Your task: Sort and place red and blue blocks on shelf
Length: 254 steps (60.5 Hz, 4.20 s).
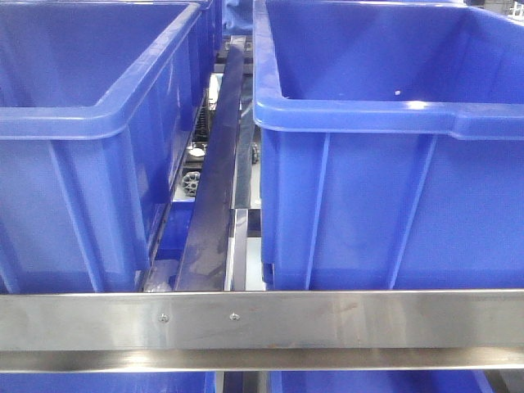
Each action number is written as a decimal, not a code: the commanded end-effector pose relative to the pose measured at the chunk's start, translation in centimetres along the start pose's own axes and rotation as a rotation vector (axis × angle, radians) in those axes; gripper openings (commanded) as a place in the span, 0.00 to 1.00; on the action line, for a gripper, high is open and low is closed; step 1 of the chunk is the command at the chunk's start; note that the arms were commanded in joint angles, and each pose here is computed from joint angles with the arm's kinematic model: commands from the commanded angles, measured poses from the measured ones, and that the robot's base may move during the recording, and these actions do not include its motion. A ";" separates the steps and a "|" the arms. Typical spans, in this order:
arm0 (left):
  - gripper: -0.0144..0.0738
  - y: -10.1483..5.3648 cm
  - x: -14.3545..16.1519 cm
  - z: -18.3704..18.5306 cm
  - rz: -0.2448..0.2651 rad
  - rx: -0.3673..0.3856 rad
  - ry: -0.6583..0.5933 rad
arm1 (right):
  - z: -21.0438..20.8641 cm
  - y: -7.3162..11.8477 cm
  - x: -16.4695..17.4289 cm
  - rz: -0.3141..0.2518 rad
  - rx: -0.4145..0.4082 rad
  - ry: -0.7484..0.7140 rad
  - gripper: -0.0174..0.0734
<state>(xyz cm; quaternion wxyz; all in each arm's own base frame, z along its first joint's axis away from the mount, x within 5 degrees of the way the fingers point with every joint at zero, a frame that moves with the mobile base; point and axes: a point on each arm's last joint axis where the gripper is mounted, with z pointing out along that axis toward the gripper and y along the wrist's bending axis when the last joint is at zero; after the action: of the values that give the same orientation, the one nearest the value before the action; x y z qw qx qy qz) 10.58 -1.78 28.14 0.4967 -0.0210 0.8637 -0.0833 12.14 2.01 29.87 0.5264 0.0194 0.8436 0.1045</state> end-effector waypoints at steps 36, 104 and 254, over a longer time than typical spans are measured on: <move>0.30 -0.3 -1.1 -0.1 -0.004 0.016 -0.052 | -0.4 0.2 -1.7 -0.007 -0.011 -0.119 0.25; 0.30 -2.1 -7.1 0.4 -0.027 0.091 -0.222 | 2.6 1.2 -7.0 -0.014 -0.022 -0.208 0.25; 0.32 -1.6 -4.1 2.4 0.025 0.089 -0.205 | 0.4 -0.2 -0.4 -0.037 -0.017 -0.208 0.25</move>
<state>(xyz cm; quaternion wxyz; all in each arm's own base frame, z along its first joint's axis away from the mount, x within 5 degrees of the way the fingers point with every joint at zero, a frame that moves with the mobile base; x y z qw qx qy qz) 14.37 -2.96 29.01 0.5393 -0.0010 0.8364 -0.0982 12.50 1.91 28.36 0.5668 0.0118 0.8180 0.0967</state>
